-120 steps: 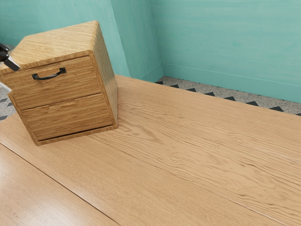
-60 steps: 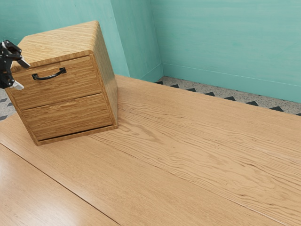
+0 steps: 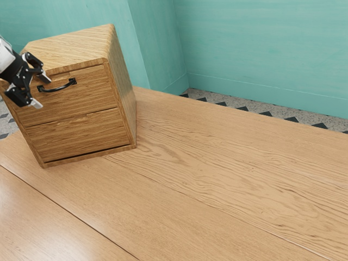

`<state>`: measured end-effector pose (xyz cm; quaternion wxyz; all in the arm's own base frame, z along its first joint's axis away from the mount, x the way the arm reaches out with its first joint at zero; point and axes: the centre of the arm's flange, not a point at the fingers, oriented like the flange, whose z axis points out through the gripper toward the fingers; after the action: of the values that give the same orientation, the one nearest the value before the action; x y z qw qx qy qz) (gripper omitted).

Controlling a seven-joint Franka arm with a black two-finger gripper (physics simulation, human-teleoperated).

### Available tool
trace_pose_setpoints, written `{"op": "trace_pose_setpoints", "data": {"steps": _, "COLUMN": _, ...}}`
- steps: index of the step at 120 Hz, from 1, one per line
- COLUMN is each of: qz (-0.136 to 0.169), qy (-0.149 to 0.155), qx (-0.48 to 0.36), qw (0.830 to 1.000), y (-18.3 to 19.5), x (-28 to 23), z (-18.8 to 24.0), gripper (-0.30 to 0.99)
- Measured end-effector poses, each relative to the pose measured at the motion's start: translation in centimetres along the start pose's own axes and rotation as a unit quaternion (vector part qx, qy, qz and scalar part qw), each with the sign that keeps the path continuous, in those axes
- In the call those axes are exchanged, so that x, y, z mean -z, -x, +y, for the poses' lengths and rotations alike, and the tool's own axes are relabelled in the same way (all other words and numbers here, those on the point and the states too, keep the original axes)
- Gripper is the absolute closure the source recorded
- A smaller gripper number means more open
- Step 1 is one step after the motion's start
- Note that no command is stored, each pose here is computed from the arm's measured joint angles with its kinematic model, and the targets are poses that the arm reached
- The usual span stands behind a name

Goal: Pull the drawer handle with one arm to open the drawer

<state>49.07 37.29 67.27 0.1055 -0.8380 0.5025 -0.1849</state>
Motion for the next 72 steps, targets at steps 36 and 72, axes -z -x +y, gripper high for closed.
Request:
{"op": "trace_pose_setpoints", "data": {"steps": 36, "qz": -0.010, "qy": 0.037, "qx": -0.013, "qw": 0.999, "y": -0.5, "x": -0.3, "z": 0.9, "gripper": -0.01}}
{"op": "trace_pose_setpoints", "data": {"steps": 72, "qz": -0.019, "qy": 0.045, "qx": -0.033, "qw": 0.998, "y": -3.0, "x": -0.6, "z": 1.0, "gripper": 0.08}}
